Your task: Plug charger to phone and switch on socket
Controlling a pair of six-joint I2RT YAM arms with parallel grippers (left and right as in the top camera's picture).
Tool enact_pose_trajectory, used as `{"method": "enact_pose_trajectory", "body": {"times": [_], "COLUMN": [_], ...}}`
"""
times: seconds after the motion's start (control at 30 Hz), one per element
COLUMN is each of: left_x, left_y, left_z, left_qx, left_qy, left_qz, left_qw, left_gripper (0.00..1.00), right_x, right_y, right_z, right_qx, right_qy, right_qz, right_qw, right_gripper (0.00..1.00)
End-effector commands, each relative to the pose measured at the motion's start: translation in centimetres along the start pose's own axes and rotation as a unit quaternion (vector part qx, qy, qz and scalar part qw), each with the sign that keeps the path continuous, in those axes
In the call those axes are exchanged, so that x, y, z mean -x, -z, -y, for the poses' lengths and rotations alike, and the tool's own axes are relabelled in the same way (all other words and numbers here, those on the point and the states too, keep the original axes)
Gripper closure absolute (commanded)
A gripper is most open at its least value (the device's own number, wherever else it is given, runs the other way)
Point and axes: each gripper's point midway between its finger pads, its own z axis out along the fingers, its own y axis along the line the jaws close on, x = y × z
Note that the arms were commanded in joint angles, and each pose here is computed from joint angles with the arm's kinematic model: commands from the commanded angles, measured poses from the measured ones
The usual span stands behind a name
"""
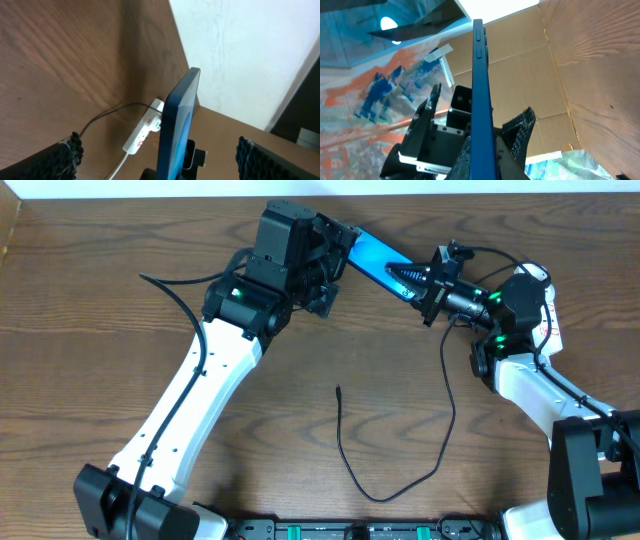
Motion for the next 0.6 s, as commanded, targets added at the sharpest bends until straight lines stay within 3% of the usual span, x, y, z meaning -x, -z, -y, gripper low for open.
{"method": "enact_pose_trajectory", "body": {"times": [0.0, 0.57], "left_x": [0.0, 1.0], "left_y": [0.5, 0.5], "left_z": [1.1, 1.5], "left_qx": [-0.017, -0.025], "left_qy": [-0.013, -0.025], "left_qz": [-0.001, 0.027], "left_qw": [1.000, 0.999], "left_gripper": [0.02, 0.02], "right_x": [-1.1, -2.6], "right_y": [-0.7, -1.3], "right_z": [-1.0, -2.7], "right_qx": [0.011, 0.034], "right_qy": [0.016, 0.038], "right_qz": [-0.014, -0.015], "right_qw": [1.000, 0.999], "right_gripper": [0.99, 0.99]}}
